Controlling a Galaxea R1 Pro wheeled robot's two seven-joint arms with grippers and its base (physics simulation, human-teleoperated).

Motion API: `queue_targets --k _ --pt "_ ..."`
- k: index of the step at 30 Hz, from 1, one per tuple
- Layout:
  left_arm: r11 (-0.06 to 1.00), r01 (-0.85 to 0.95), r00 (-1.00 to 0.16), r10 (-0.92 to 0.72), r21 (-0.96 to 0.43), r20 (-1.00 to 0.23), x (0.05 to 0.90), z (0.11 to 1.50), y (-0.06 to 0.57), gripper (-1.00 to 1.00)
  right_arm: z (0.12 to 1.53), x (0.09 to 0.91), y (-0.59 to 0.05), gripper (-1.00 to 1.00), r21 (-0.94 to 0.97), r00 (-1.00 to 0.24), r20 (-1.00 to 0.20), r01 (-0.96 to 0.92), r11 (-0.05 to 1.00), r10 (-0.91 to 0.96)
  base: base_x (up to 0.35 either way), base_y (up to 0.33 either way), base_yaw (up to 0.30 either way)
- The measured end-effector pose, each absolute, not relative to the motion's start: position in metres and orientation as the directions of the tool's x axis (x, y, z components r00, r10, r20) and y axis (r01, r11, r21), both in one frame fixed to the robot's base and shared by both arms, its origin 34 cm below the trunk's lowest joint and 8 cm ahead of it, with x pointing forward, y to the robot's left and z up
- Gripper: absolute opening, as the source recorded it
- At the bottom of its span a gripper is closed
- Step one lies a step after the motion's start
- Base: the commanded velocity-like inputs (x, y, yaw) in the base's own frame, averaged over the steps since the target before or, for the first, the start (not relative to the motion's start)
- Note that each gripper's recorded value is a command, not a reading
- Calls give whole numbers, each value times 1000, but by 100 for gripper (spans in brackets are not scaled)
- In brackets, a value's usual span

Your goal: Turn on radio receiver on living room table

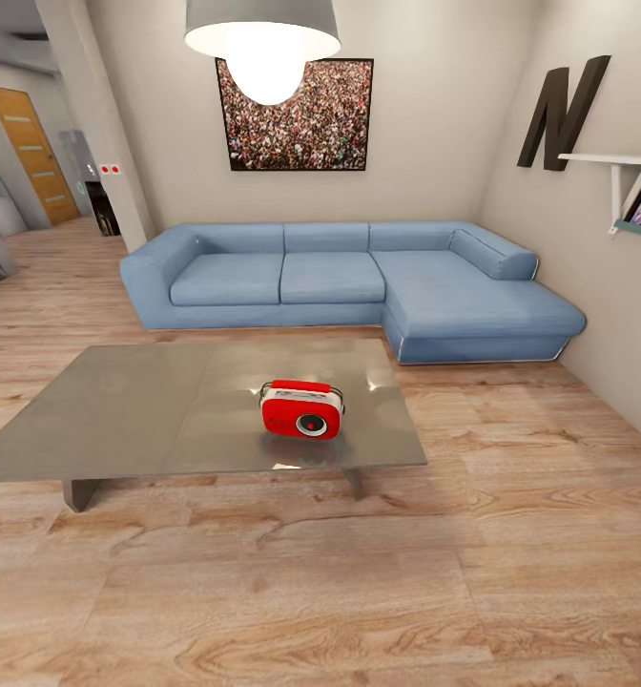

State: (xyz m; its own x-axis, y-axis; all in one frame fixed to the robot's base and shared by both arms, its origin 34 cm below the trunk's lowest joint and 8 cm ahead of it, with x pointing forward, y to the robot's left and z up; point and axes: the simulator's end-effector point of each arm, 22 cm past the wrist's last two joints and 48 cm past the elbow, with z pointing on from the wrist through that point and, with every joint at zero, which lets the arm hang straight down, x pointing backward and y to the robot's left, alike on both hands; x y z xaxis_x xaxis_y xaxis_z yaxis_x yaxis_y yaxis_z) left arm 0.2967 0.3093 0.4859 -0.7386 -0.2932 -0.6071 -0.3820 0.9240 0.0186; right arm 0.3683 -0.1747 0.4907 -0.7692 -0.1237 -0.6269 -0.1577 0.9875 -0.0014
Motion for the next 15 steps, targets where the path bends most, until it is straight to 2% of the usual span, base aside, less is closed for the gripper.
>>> queue_targets --k 15 --pt "924 -382 -742 -295 19 -602 295 485 308 100 488 365 -177 100 -3 -776 -619 -153 988 -122 0 0 0"
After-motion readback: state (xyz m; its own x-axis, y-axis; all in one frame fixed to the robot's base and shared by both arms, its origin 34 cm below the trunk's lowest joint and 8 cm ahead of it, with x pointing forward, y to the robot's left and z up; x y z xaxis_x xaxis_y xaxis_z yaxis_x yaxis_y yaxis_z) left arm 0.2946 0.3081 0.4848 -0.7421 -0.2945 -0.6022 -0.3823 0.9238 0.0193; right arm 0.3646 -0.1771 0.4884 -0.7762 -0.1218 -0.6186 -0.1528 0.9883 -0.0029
